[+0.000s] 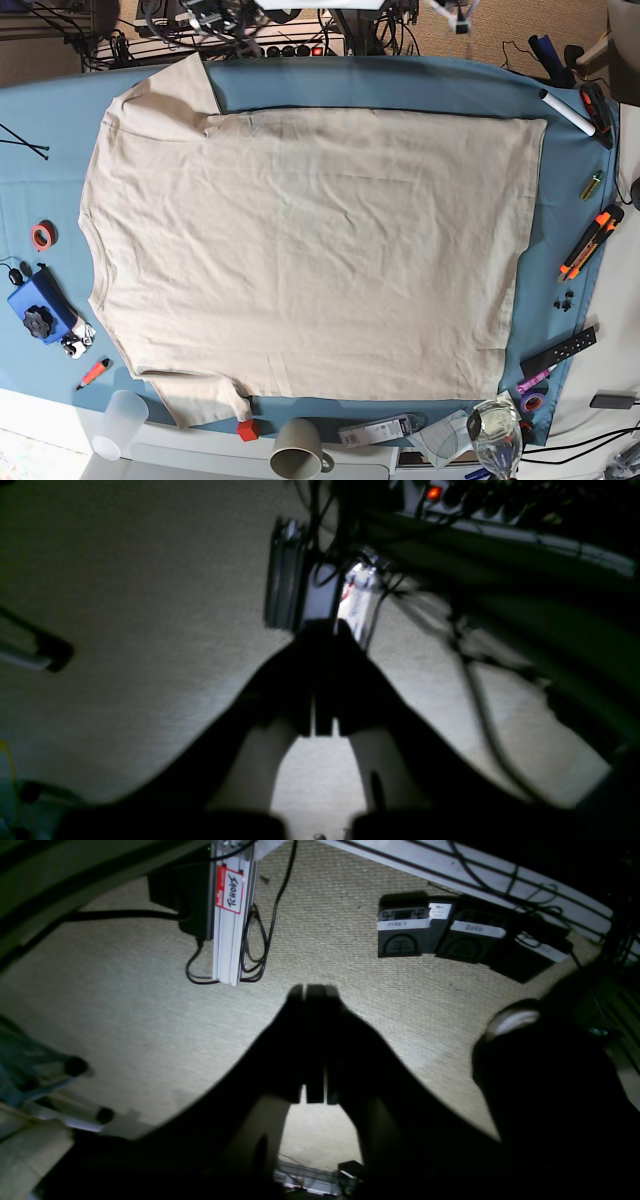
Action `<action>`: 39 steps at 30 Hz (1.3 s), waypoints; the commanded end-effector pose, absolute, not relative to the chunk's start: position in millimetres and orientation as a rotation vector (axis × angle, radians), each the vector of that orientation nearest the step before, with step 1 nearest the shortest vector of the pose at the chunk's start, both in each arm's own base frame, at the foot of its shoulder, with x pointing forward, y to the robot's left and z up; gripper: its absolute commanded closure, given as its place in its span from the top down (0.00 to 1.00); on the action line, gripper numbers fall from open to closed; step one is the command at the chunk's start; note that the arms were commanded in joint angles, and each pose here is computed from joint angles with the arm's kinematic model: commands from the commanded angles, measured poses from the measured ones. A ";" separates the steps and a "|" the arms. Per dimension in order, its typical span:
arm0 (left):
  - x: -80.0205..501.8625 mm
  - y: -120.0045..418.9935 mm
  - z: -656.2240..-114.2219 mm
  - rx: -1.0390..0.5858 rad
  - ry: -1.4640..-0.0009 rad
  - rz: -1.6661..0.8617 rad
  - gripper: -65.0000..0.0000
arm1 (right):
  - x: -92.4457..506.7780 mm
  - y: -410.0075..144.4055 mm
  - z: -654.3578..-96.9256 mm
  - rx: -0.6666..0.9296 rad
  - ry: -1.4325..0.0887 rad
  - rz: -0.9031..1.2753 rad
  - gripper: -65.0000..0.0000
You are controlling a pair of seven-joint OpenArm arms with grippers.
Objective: Fold the T-shirt properly
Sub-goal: 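Move the right gripper down to the shirt's shoulder corner and grasp it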
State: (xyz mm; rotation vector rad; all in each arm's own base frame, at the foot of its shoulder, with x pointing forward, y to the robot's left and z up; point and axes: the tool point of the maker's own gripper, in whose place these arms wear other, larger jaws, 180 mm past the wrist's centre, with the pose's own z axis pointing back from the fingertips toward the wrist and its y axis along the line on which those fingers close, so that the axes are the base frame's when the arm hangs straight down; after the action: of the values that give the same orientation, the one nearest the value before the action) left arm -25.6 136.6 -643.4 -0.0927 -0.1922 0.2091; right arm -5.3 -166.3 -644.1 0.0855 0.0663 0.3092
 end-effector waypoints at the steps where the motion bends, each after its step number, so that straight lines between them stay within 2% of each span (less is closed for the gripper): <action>1: -31.5 145.5 -641.0 -0.082 -0.197 0.202 0.00 | -9.2 -178.8 -640.7 0.067 0.068 0.321 0.00; 11: -67.1 188.6 -604.6 -0.082 -0.240 0.184 0.00 | -30.2 -230.6 -589.0 0.011 -0.025 0.450 0.00; 20: -85.3 209.9 -545.3 -0.042 -0.322 0.158 0.00 | -45.9 -219.2 -515.7 0.036 -0.072 0.595 0.00; 29: -80.5 206.6 -476.2 -0.051 -0.400 0.075 0.00 | -17.7 -226.9 -424.6 0.013 -0.180 0.428 0.00; 39: -51.6 198.3 -441.7 -0.074 -0.465 0.056 0.00 | 50.7 -270.4 -337.0 -0.168 -0.422 0.299 0.00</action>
State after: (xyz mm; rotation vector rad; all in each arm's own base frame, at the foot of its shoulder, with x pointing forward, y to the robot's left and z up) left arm -46.2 196.8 -446.8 -0.0743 -0.4672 0.0619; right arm 47.5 -270.7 -342.2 -0.1624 -0.4040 0.2902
